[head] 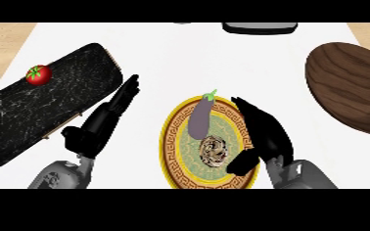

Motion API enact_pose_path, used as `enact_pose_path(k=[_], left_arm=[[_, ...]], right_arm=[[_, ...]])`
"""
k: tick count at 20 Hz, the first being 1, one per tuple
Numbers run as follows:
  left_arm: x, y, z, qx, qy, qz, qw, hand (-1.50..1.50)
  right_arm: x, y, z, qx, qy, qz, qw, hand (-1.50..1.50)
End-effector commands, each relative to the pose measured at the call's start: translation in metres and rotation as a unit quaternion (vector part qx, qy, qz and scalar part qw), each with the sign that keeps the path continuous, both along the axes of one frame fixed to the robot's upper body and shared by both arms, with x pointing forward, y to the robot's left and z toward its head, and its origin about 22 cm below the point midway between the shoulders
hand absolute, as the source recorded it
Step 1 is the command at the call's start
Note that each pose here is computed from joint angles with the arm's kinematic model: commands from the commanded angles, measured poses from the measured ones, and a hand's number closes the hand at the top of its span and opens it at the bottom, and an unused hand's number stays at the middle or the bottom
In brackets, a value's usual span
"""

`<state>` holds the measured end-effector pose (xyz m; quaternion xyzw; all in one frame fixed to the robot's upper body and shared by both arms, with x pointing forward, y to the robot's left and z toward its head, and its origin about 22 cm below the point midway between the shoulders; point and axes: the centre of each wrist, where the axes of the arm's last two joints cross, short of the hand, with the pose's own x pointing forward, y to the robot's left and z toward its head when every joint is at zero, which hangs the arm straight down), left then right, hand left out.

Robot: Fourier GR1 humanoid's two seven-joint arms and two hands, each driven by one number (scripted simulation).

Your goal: Pick the cupcake from the plate and place it in the bowl

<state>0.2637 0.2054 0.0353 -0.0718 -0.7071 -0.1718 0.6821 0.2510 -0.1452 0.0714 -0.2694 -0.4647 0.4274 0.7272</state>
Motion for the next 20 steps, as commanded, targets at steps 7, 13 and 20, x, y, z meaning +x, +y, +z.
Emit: enact_pose_path(k=[7,13,20], left_arm=[[0.002,0.001,-0.006,-0.001,0.0,0.004,1.0,0.0],[-0.003,-0.004,-0.011,-0.002,0.005,-0.006,1.0,0.0],[-0.008,0.006,-0.012,0.004,-0.002,-0.004,1.0,0.0]], right_arm=[[0.011,0.056,0.061,-0.049,0.178,0.027,0.982,-1.5],[0.022,0.07,0.065,-0.054,0.197,0.013,0.979,-1.5],[0.009,0.088,0.057,-0.076,0.17,0.016,0.982,-1.5]])
